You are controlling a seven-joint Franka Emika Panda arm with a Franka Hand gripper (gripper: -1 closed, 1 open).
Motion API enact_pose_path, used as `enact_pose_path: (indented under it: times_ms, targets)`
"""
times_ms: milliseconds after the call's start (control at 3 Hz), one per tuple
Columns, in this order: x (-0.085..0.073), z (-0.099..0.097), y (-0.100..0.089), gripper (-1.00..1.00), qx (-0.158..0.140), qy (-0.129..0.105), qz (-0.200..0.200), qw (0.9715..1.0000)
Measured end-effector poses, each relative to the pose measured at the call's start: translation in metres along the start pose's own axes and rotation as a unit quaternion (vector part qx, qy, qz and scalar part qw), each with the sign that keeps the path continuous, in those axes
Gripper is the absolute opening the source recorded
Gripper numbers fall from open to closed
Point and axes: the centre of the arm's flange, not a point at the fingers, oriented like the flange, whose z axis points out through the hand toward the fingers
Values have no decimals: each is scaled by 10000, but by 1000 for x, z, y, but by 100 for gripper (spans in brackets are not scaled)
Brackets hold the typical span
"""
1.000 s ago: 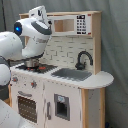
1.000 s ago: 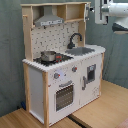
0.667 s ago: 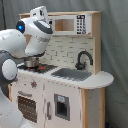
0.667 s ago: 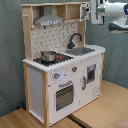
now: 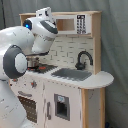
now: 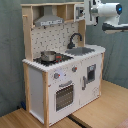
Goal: Play with the kitchen
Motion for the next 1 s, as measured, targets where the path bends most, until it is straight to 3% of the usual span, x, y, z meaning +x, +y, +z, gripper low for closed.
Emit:
enact_pose_path:
  times_ms: [667, 1000]
  targets:
    - [18, 33, 3, -100, 112, -24, 112, 9999]
    - [13, 56, 8, -100, 177, -115, 201, 9996]
